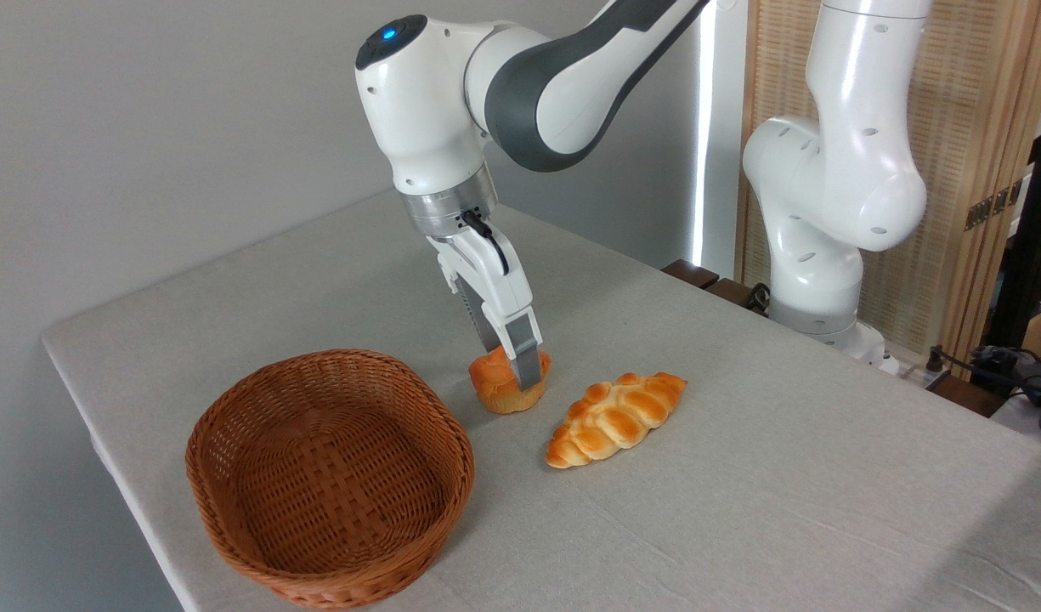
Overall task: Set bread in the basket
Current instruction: 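Close the gripper fingers around the small round bun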
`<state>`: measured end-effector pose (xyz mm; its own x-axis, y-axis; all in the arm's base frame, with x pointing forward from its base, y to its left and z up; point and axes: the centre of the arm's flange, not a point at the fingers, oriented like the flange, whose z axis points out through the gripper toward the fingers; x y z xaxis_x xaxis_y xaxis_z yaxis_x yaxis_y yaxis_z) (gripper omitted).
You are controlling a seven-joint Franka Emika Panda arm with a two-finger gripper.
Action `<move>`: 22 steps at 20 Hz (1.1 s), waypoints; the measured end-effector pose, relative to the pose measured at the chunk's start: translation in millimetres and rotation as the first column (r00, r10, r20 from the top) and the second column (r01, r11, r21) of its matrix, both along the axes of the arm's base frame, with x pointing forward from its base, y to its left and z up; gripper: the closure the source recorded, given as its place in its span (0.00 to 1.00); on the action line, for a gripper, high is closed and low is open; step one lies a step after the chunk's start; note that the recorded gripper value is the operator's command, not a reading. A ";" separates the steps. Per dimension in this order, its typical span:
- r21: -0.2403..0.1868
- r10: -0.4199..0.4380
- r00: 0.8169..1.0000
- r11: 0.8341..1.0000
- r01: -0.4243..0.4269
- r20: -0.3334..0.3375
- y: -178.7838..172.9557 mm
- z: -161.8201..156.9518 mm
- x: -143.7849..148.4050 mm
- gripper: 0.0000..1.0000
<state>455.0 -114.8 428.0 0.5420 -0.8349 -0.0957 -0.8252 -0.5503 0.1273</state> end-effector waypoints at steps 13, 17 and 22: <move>0.006 0.000 1.000 1.000 0.000 -0.013 -1.3 -14.0 4.6 0.55; 0.006 0.000 1.000 1.000 0.000 -0.013 -1.3 -14.3 4.6 0.55; 0.006 0.000 1.000 1.000 0.000 -0.013 -1.4 -14.1 4.6 0.55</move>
